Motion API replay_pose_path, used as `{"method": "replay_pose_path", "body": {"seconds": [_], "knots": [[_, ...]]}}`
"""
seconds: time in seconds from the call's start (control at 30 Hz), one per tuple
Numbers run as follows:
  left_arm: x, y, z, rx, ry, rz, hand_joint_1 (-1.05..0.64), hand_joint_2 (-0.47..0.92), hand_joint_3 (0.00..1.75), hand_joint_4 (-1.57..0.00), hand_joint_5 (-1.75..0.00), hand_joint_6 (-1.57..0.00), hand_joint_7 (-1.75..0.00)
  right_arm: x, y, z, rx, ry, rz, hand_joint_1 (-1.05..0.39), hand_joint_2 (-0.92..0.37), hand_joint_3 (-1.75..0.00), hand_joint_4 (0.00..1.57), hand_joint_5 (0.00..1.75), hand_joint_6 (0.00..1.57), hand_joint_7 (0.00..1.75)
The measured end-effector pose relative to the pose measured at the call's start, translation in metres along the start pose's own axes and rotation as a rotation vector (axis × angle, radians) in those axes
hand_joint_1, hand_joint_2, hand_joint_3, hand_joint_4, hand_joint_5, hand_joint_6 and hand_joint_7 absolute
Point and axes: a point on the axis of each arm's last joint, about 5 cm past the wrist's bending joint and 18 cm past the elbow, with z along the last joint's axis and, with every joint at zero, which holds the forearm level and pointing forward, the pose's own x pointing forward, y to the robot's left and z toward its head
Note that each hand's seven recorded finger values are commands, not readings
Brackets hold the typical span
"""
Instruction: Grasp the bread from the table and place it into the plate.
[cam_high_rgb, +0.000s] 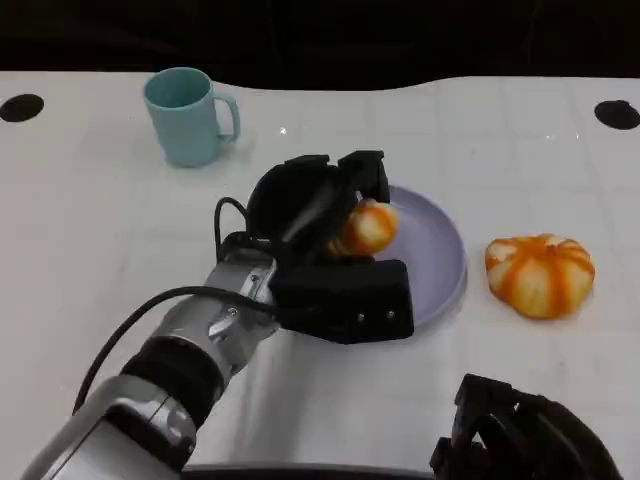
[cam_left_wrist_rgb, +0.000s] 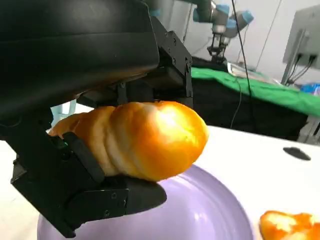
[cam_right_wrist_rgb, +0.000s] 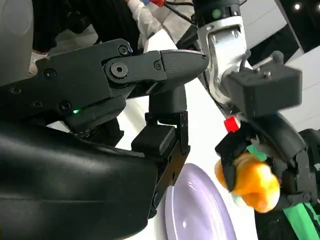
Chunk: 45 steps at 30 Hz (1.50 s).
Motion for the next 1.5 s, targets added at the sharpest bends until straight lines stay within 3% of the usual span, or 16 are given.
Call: {"method": "replay_pose_path", "body": {"seconds": [0.03, 0.13, 0.17, 0.23, 0.27, 0.37, 0.47, 0.73, 0.97, 1.17, 1.23, 1.3, 1.33, 1.37, 1.43, 1.5], "knots": [[0.001, 0.000, 0.000, 0.005, 0.005, -0.020, -0.17, 0.68, 0.63, -0.80, -1.71, -0.70, -1.41, 0.000, 0.0005, 0.000, 0.000, 0.000, 0.002, -0.71, -0.92, -0.24, 0.86, 1.61, 0.78, 1.38], [0.003, 0.000, 0.000, 0.015, 0.034, -0.101, -0.25, 0.85, 0.30, -0.76, -1.05, -0.84, -0.59, 0.001, 0.0020, -0.001, 0.003, -0.001, 0.004, -0.71, -0.92, -0.23, 0.86, 1.61, 0.78, 1.38], [0.003, 0.000, -0.001, 0.024, 0.043, -0.129, -0.32, 0.89, 0.20, -0.73, -0.87, -0.77, -0.34, 0.000, 0.0022, -0.001, 0.005, -0.001, 0.004, -0.71, -0.92, -0.23, 0.86, 1.61, 0.78, 1.38], [0.004, 0.000, -0.001, 0.061, 0.050, -0.181, -0.40, 0.91, 0.16, -0.66, -0.67, -0.69, -0.16, 0.000, 0.0025, -0.001, 0.006, -0.001, 0.001, -0.71, -0.92, -0.22, 0.86, 1.60, 0.77, 1.38], [0.004, 0.000, -0.001, 0.083, 0.050, -0.204, -0.51, 0.92, 0.16, -0.56, -0.48, -0.56, -0.06, 0.000, 0.0027, -0.001, 0.006, -0.002, 0.000, -0.71, -0.92, -0.22, 0.86, 1.60, 0.78, 1.38], [0.007, 0.003, 0.001, 0.126, 0.068, -0.278, -0.66, 0.92, 0.15, -0.45, -0.30, -0.40, -0.01, 0.000, 0.0033, -0.001, 0.003, -0.005, -0.003, -0.71, -0.92, -0.22, 0.86, 1.60, 0.78, 1.38], [0.009, 0.007, 0.003, 0.152, 0.079, -0.330, -0.86, 0.92, 0.27, -0.34, -0.17, -0.22, 0.00, 0.000, 0.0036, 0.000, 0.001, -0.007, -0.002, -0.71, -0.92, -0.23, 0.86, 1.61, 0.77, 1.38], [0.012, 0.020, 0.004, 0.195, 0.083, -0.393, -1.05, 0.92, 0.45, -0.17, -0.05, -0.05, 0.00, 0.000, 0.0035, 0.000, 0.002, -0.008, 0.000, -0.70, -0.92, -0.24, 0.85, 1.60, 0.76, 1.39], [0.009, 0.033, 0.004, 0.156, 0.044, -0.331, -1.04, 0.92, 0.48, -0.21, -0.07, -0.08, -0.02, 0.000, 0.0025, -0.001, 0.005, -0.007, 0.002, -0.71, -0.92, -0.23, 0.86, 1.60, 0.77, 1.37], [-0.011, 0.040, -0.008, -0.076, 0.015, -0.234, -0.79, 0.92, 0.27, -0.40, -0.17, -0.24, -0.07, 0.001, 0.0016, -0.001, 0.005, -0.006, 0.000, -0.71, -0.92, -0.24, 0.86, 1.59, 0.77, 1.37], [-0.021, 0.040, -0.012, -0.177, -0.002, -0.192, -0.66, 0.92, 0.23, -0.53, -0.34, -0.39, -0.12, 0.001, 0.0015, 0.000, 0.004, -0.007, 0.001, -0.71, -0.92, -0.24, 0.86, 1.59, 0.78, 1.37], [-0.032, 0.038, -0.018, -0.307, -0.022, -0.136, -0.58, 0.92, 0.20, -0.49, -0.84, -0.56, -0.17, 0.002, 0.0016, 0.000, 0.002, -0.007, 0.001, -0.71, -0.92, -0.24, 0.87, 1.60, 0.78, 1.37], [-0.039, 0.036, -0.020, -0.368, -0.026, -0.105, -0.56, 0.92, 0.19, -0.48, -0.98, -0.60, -0.20, 0.002, 0.0016, 0.000, 0.002, -0.007, 0.001, -0.71, -0.92, -0.24, 0.87, 1.60, 0.78, 1.37], [-0.045, 0.034, -0.022, -0.423, -0.027, -0.074, -0.54, 0.92, 0.20, -0.48, -1.14, -0.59, -0.38, 0.002, 0.0016, 0.000, 0.002, -0.007, -0.001, -0.71, -0.92, -0.24, 0.86, 1.60, 0.78, 1.37], [-0.054, 0.031, -0.025, -0.538, -0.020, -0.025, -0.50, 0.92, 0.22, -0.49, -1.47, -0.42, -0.97, 0.002, 0.0015, 0.000, 0.003, -0.004, -0.003, -0.71, -0.92, -0.23, 0.86, 1.60, 0.78, 1.37], [-0.062, 0.029, -0.027, -0.632, -0.027, 0.004, -0.45, 0.92, 0.23, -0.60, -1.68, -0.42, -1.48, 0.002, 0.0015, 0.000, 0.003, -0.004, -0.003, -0.71, -0.92, -0.24, 0.86, 1.60, 0.78, 1.38]]}}
